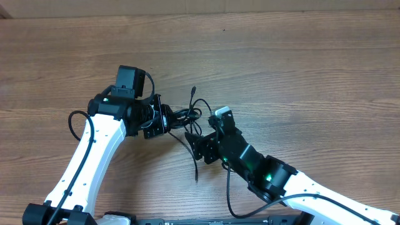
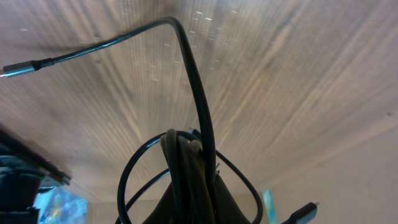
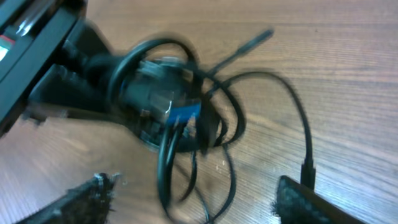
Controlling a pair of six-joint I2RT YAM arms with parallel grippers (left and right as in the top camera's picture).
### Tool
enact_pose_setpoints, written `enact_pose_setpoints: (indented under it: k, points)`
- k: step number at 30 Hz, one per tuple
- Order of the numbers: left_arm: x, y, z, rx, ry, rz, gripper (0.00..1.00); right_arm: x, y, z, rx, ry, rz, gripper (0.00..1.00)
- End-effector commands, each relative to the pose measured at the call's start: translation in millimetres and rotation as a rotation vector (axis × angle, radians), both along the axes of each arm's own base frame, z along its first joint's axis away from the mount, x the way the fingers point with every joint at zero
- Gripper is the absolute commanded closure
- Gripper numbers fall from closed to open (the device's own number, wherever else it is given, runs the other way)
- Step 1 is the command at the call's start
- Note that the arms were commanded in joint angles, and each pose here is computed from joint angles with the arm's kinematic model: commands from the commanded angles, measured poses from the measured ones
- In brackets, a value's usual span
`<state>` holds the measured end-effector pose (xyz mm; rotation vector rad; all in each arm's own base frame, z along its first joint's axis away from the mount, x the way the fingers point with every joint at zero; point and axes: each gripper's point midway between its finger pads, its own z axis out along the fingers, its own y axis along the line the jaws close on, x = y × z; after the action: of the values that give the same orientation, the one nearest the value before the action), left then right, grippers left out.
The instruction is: Untangle cables
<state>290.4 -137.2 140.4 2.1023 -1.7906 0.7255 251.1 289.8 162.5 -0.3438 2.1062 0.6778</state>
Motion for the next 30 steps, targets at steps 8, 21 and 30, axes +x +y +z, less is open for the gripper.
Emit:
enact_pose_setpoints:
  k: [8, 21, 30]
  points:
    - [-8, -12, 12, -0.030, -0.014, -0.046, 0.96, -9, 26, -4, 0.037, 0.015, 0.125, 0.60]
    - [14, -12, 15, 0.012, -0.111, -0.016, 0.96, -54, 45, -11, 0.088, 0.160, 0.359, 0.96]
    - [45, 11, 17, 0.085, -0.191, 0.122, 0.96, -80, -1, -22, -0.051, 0.265, 0.324, 0.96]
